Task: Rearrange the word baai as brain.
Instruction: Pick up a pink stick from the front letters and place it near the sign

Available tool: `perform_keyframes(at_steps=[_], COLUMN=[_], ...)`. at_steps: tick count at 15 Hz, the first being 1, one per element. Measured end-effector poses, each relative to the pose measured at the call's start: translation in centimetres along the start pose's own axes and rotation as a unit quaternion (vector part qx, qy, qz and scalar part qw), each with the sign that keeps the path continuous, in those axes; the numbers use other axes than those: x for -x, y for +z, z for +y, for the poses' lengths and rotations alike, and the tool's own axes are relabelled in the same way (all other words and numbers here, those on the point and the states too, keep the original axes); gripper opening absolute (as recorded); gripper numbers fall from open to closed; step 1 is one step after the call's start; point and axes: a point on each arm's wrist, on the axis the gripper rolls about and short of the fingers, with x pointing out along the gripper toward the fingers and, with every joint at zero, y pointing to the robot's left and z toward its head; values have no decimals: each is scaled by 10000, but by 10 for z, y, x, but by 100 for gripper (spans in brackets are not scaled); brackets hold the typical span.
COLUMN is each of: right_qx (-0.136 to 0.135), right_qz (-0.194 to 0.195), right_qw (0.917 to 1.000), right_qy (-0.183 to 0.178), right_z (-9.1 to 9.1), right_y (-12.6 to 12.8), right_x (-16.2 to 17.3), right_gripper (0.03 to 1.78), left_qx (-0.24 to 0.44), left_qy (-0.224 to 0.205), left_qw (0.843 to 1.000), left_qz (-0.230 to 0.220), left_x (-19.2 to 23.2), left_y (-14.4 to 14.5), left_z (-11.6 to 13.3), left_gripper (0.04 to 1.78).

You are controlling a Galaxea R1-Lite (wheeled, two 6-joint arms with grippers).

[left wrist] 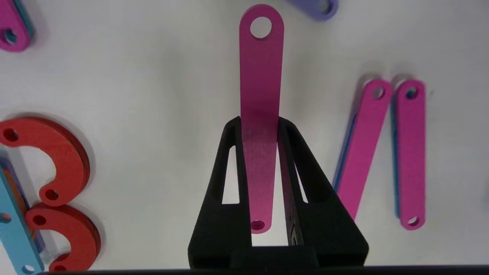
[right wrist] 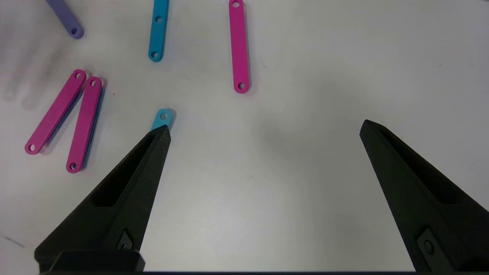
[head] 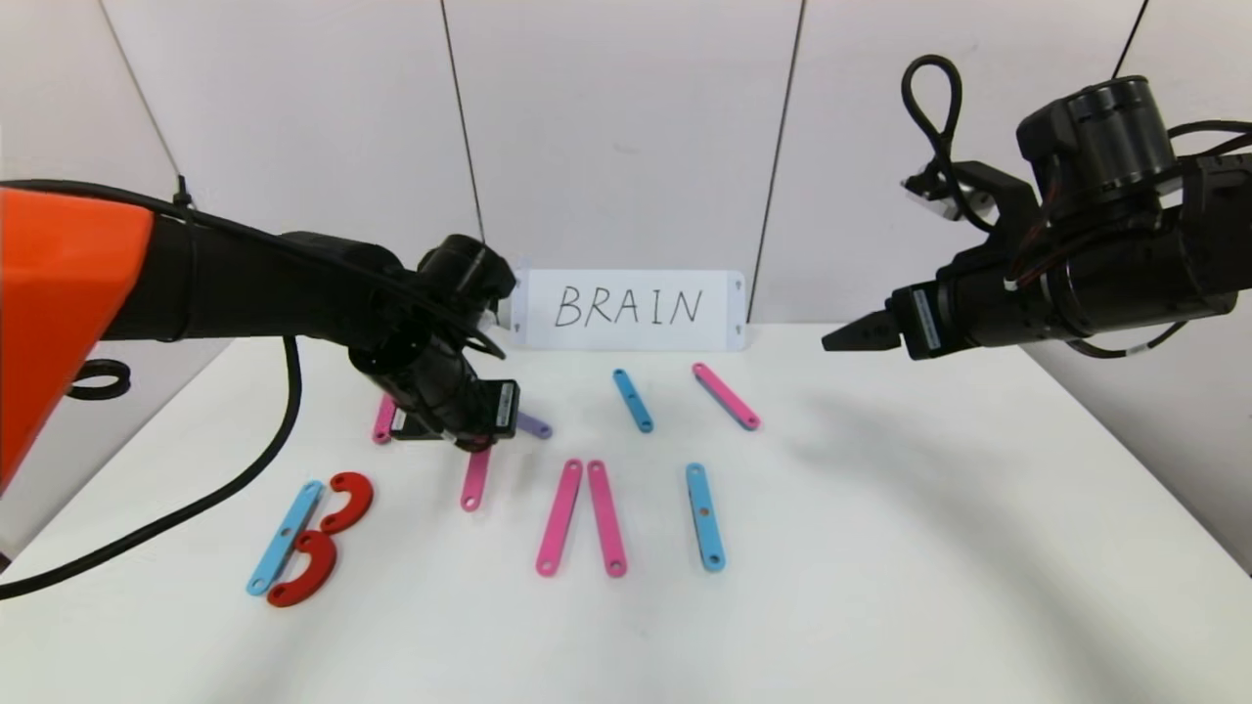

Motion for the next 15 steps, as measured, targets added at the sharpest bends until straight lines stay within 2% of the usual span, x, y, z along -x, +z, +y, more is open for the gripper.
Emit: perform_keyframes(at_steps=[4, 8, 15], right_qx=[-14, -10, -16], right_qz=[-53, -70, -89], right_qw=[10000, 10000, 9999], right_qy=[-38, -45, -55], right_z=[-2, -2, -3], right_y=[1, 2, 2], right_x=[3, 4, 4], right_gripper=[174, 174, 174], left_qx=[116, 172, 323], left_qy=[-234, -362, -794], left_qw=[9985, 9966, 9854], left_qz=[-482, -726, -1468], left_x=[-2, -24, -59], left_y=[30, 49, 60], left_z=[-13, -27, -54], left_gripper=[28, 28, 28])
